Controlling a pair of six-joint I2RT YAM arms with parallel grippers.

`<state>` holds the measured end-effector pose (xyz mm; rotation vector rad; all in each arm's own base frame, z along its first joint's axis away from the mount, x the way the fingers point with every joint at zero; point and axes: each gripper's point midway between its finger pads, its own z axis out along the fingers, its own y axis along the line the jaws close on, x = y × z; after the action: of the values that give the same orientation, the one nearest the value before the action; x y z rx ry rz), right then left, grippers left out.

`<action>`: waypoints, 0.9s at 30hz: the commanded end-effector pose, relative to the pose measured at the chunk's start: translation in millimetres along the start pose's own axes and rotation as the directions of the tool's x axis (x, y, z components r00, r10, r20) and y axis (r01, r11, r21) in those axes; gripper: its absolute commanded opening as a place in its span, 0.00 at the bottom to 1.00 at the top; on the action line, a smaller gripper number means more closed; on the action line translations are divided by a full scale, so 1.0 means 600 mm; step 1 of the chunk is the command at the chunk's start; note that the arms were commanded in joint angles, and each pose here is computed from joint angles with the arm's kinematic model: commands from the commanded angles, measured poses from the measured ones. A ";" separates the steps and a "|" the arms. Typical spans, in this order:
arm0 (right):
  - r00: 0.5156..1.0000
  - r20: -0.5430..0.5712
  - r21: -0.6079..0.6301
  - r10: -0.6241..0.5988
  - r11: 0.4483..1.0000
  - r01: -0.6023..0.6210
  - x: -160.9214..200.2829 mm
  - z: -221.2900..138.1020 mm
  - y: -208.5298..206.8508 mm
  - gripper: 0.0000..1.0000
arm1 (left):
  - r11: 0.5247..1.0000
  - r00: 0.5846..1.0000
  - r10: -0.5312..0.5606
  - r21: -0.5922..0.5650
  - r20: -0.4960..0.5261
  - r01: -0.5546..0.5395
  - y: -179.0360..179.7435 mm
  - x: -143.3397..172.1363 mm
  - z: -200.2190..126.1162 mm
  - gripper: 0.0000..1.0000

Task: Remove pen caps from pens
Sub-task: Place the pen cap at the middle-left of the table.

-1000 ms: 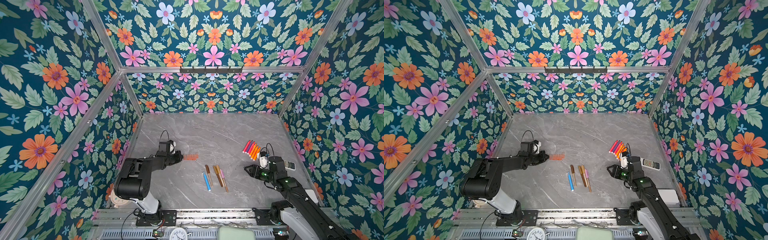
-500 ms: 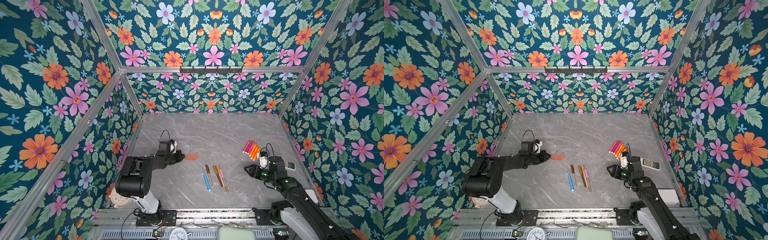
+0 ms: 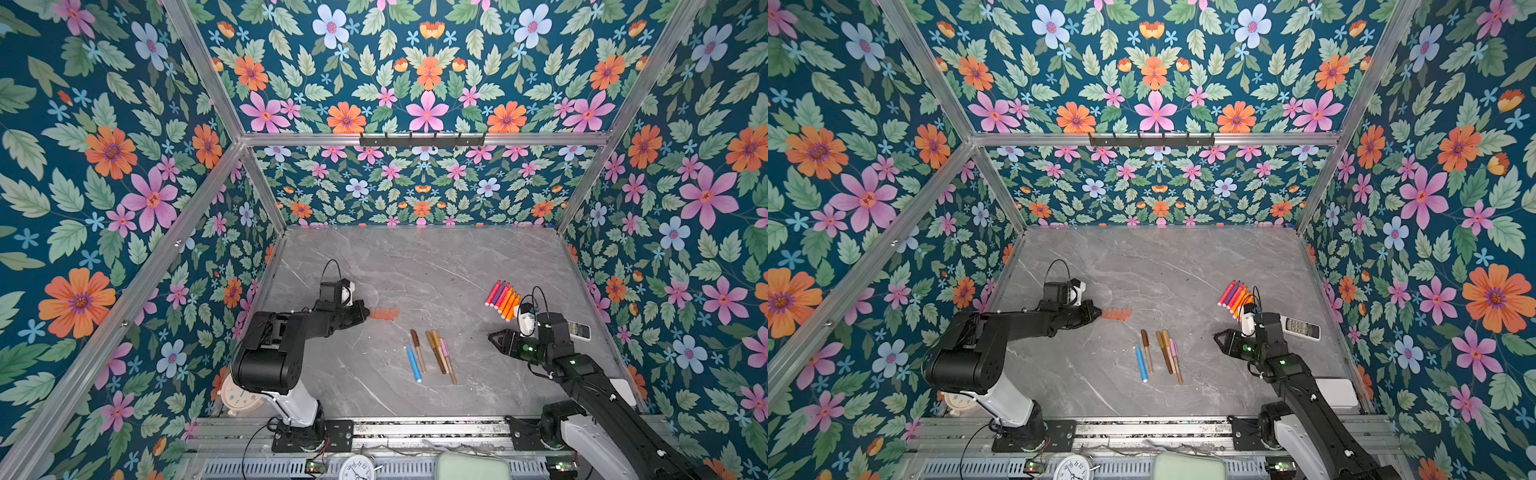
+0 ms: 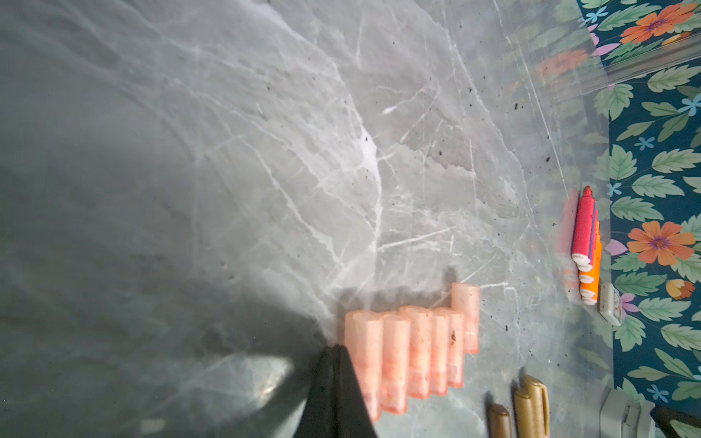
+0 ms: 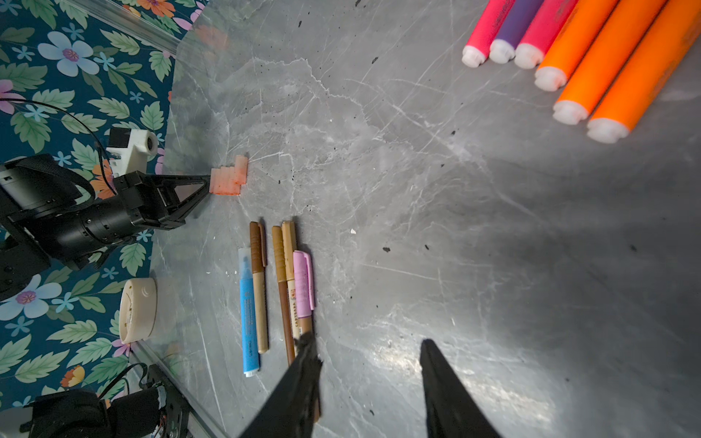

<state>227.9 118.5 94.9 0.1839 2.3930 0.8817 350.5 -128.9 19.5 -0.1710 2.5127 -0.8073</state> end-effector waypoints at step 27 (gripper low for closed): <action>0.996 -0.045 0.024 -0.081 0.996 0.083 0.016 0.007 0.019 0.43 | 0.992 0.982 0.026 -0.130 0.189 -0.002 0.018 -0.007 -0.087 0.00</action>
<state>223.3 128.4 94.8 0.1296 2.4168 0.8806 325.9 -98.9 40.6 -0.2544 2.4453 -0.6295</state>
